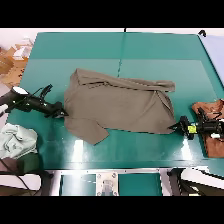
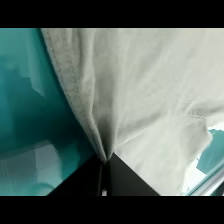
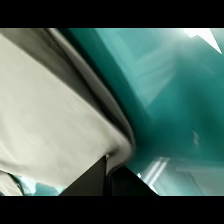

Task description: Fold the shirts.

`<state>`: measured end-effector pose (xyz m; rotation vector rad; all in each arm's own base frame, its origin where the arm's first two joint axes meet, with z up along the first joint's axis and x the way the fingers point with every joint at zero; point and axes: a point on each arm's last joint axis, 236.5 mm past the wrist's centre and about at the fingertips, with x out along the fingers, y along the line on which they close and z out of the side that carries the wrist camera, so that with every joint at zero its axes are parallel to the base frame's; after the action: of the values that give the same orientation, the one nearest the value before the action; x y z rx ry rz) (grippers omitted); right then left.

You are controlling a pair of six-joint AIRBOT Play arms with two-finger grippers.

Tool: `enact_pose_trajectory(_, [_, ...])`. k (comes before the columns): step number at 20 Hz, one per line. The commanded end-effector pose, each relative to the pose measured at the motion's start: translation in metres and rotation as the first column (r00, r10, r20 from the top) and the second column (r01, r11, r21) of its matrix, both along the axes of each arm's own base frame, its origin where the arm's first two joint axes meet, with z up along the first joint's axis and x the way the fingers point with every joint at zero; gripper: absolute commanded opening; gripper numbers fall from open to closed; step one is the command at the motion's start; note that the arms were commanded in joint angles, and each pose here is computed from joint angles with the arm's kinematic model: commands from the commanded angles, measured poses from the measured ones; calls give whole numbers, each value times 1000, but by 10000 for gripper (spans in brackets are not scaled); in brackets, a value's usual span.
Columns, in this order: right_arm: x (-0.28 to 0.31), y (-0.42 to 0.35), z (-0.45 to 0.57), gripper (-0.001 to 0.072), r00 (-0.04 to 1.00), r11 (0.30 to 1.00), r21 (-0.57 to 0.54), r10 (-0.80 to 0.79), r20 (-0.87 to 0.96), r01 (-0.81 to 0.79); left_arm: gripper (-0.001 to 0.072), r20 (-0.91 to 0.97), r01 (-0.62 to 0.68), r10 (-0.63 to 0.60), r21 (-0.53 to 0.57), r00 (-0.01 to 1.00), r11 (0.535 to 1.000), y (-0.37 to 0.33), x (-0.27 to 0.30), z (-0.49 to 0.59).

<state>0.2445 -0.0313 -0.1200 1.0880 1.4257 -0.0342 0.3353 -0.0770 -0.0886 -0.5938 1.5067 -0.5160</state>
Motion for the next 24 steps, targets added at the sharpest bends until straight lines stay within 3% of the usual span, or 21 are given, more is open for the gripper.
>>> enact_pose_trajectory(1, [33,13,27,15,988,997,79,-16,152,4,23,52,-3,7,-81,999,997,-13,14,34])
enact_pose_trajectory(4, [83,28,121,15,909,985,151,12,416,-82,23,303,26,7,-106,953,994,-20,44,132])
enact_pose_trajectory(6, [114,30,230,15,750,989,93,28,661,-119,23,553,48,-1,-70,833,996,-23,53,237])
enact_pose_trajectory(9, [108,37,429,15,326,994,-110,113,939,-25,23,901,7,-52,54,430,999,-29,20,428])
enact_pose_trajectory(12, [50,52,574,15,-13,925,-277,291,957,261,24,993,-108,-88,80,-72,991,-42,-75,597])
enact_pose_trajectory(14, [3,66,641,16,-168,850,-273,381,909,450,23,956,-167,-110,65,-273,984,-48,-137,658])
enact_pose_trajectory(15, [-15,70,662,16,-209,820,-244,398,893,518,24,943,-191,-115,56,-313,980,-49,-157,673])
enact_pose_trajectory(17, [-35,73,679,16,-225,774,-223,425,877,593,24,935,-240,-116,35,-335,970,-43,-172,684])
enact_pose_trajectory(19, [-29,62,672,16,-176,750,-237,426,887,618,24,953,-292,-123,39,-276,956,-30,-160,672])
enact_pose_trajectory(21, [-11,42,649,16,-97,742,-257,396,913,619,25,980,-332,-112,52,-164,942,-14,-128,644])
enact_pose_trajectory(24, [34,18,578,15,65,817,-285,293,954,501,24,995,-305,-43,68,89,950,-2,-67,569])
